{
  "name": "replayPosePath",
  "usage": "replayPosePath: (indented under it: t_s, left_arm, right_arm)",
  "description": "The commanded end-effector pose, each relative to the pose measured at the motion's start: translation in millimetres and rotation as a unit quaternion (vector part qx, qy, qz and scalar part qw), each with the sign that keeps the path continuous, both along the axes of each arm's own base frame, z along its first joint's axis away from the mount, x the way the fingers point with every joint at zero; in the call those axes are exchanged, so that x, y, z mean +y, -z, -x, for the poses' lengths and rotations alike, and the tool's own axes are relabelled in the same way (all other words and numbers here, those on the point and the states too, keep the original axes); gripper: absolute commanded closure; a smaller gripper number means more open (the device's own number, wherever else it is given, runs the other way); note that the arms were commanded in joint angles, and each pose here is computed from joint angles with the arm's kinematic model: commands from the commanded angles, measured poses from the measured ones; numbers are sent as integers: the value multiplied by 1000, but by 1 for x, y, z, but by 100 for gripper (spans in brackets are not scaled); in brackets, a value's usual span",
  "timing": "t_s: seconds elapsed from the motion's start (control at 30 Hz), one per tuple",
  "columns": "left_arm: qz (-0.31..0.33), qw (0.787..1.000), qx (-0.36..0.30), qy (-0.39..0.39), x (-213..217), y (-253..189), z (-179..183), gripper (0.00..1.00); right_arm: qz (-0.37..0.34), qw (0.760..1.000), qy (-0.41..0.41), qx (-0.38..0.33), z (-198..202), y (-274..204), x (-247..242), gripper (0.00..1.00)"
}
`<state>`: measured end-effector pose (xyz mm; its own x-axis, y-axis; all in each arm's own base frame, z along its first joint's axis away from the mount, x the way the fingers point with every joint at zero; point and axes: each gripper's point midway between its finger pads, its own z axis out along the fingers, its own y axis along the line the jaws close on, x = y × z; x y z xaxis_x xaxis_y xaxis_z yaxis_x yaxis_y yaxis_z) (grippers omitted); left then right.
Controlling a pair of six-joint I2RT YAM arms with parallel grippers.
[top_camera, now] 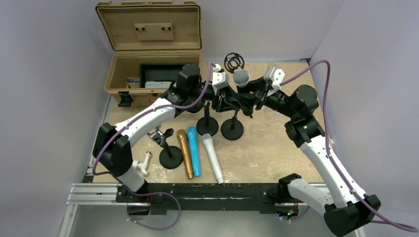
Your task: Remove the microphone from the stand
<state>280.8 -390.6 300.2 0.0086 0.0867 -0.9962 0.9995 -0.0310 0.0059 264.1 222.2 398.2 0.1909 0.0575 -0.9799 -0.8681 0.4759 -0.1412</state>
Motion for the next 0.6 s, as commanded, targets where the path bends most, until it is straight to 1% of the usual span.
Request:
replayPosePath:
  t_s: [0.0,0.13,0.17,0.23,0.3,0.33,0.37,0.4,0.57]
  left_arm:
    - [-6,999,-35,-35,8,-15,-11,100]
    - [-1,999,-21,-28,6,-18,-7,100]
    - [4,999,-19,-27,7,-23,-5,98]
    - [21,999,-14,-28,9,-30,0,64]
    - [45,998,-26,-29,11,-39,5,37]
    - [53,998,-23,-31,13,-43,7,25]
    - [59,998,-23,-29,13,-46,9,18]
    - [61,998,-26,-25,13,-48,10,16]
    - [58,998,-27,-14,10,-52,10,15]
  right_arm:
    - [-65,989,95,-90,0,-69,-32,100]
    - [-49,994,44,-87,6,-61,-17,100]
    - [-45,995,37,-82,5,-57,-15,100]
    - [-39,996,33,-73,1,-50,-12,100]
    - [-36,996,31,-69,0,-46,-11,100]
    - [-35,997,31,-69,0,-46,-11,100]
    - [-34,996,28,-71,1,-46,-10,100]
    - [-34,997,25,-71,2,-46,-10,100]
    - [-28,997,12,-68,2,-43,-6,100]
